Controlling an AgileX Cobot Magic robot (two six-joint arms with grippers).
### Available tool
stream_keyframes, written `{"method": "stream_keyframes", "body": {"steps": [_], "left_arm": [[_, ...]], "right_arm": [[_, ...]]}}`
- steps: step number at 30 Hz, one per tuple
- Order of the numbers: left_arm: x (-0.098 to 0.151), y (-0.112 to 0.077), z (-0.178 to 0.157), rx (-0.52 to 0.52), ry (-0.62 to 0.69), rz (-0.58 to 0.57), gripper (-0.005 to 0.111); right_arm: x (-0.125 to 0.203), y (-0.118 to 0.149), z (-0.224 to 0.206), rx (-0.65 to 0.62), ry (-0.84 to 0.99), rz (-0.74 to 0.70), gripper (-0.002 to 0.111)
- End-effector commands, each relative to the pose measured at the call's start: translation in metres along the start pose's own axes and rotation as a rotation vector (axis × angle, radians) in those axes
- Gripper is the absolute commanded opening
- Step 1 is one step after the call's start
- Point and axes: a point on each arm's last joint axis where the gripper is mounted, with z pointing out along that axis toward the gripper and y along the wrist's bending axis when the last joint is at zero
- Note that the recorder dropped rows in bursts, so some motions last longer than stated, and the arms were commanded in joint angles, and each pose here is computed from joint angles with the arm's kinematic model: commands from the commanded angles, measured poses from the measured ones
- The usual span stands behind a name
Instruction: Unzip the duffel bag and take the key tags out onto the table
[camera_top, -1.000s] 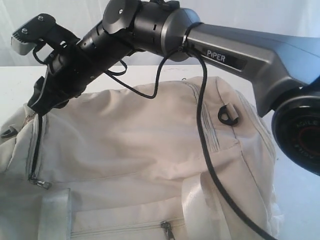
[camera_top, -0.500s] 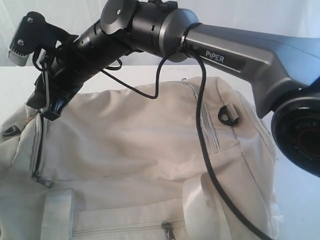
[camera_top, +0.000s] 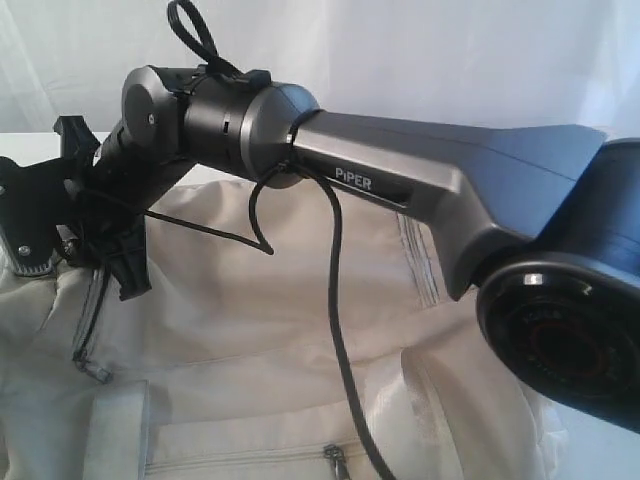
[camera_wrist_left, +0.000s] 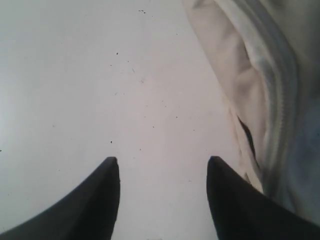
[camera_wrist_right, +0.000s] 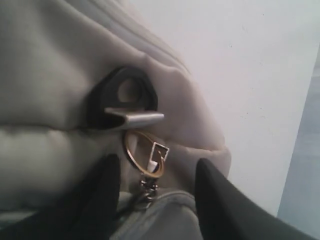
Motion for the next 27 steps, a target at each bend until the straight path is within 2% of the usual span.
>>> {"method": "stream_keyframes", "body": {"steps": [1,7,10,14,16,17,19,23,27], "left_arm": [[0.002,-0.001,0.000,0.019,-0.003,-0.021,0.056],[0.001,-0.002,0.000,0.029,-0.017,-0.022,0.056],[0.001,-0.002,0.000,0.029,-0.017,-0.022,0.056],[0.001,-0.002,0.000,0.031,-0.017,-0.020,0.056],[0.001,-0.003,0.000,0.033,-0.016,-0.021,0.056],[0.001,-0.003,0.000,0.033,-0.016,-0.021,0.056],[0.001,-0.003,0.000,0.033,-0.018,-0.021,0.056],[0.001,-0.003,0.000,0.033,-0.018,-0.021,0.056],[0.001,-0.003,0.000,0.033,-0.018,-0.021,0.056]], "right_arm": [[0.005,0.001,0.007,0.020,0.020,-0.013,0.042],[0.005,0.005,0.013,0.003,0.010,0.002,0.035],[-0.001,0.006,0.013,-0.007,-0.033,0.046,0.028],[-0.007,0.008,0.015,-0.005,-0.039,0.034,0.025],[-0.007,0.008,0.015,-0.005,-0.039,0.034,0.015],[-0.007,0.008,0.015,-0.005,-0.038,0.036,0.006],[-0.007,0.008,0.015,-0.002,-0.038,0.036,0.000],[-0.007,0.007,0.015,0.004,-0.037,0.072,0.000],[-0.008,-0.005,0.003,0.085,-0.013,0.165,0.000]]}}
